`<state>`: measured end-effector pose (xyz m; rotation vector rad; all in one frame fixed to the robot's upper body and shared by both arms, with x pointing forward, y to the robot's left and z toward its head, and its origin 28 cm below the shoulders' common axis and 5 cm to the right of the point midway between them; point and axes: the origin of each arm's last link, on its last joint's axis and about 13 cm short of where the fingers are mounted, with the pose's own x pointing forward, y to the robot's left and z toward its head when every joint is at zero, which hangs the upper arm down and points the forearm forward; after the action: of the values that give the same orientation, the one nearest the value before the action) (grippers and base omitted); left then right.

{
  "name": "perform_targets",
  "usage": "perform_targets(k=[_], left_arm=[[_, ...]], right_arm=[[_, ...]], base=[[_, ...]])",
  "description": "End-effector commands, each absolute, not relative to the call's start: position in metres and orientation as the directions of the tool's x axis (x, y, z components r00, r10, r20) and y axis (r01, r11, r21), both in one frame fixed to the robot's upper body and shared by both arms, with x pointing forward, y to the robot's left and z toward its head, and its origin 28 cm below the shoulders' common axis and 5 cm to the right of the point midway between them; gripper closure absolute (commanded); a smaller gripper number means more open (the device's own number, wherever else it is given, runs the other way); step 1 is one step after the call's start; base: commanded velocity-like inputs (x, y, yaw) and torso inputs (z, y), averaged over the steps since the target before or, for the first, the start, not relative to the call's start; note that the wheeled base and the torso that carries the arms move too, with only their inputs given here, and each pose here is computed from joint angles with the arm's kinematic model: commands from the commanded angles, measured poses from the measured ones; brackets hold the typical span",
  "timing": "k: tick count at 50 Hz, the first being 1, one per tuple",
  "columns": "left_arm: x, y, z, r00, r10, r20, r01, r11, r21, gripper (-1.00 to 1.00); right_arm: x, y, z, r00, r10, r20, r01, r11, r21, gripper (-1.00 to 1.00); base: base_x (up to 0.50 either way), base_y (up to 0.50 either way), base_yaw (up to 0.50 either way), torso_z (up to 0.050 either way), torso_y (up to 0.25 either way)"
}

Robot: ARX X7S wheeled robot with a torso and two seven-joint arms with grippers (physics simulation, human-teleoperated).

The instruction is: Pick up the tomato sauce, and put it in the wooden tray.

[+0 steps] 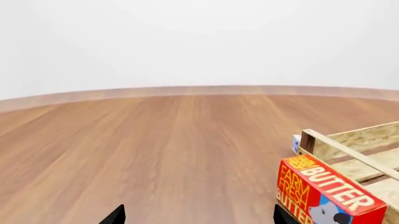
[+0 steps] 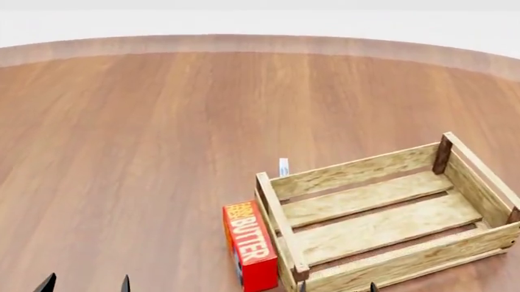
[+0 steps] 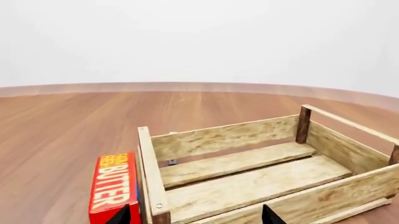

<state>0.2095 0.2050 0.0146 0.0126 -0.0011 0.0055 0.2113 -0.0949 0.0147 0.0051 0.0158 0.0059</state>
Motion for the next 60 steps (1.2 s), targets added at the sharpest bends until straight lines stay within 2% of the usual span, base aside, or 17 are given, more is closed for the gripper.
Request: perform_targets(k=[1, 24, 60], left_arm=[[0.21, 0.205, 0.014, 1.0, 0.006, 0.002, -0.006, 1.0, 0.013, -1.0], [0.208, 0.205, 0.015, 1.0, 0.005, 0.003, -0.005, 1.0, 0.013, -1.0], [0.209, 0.205, 0.015, 1.0, 0.015, -0.003, -0.015, 1.0, 0.004, -1.0]], right_arm=[[0.212, -0.095, 0.015, 1.0, 0.008, -0.015, -0.008, 1.0, 0.004, -1.0], [0.21, -0.094, 0.016, 1.0, -0.008, -0.02, 0.007, 1.0, -0.022, -1.0], [0.202, -0.091, 0.019, 1.0, -0.016, 0.013, 0.016, 0.999, -0.04, -1.0]], base=[[0.47, 0.0, 0.0, 0.0, 0.0], [0.48, 0.0, 0.0, 0.0, 0.001], [0.0, 0.0, 0.0, 0.0, 0.0]])
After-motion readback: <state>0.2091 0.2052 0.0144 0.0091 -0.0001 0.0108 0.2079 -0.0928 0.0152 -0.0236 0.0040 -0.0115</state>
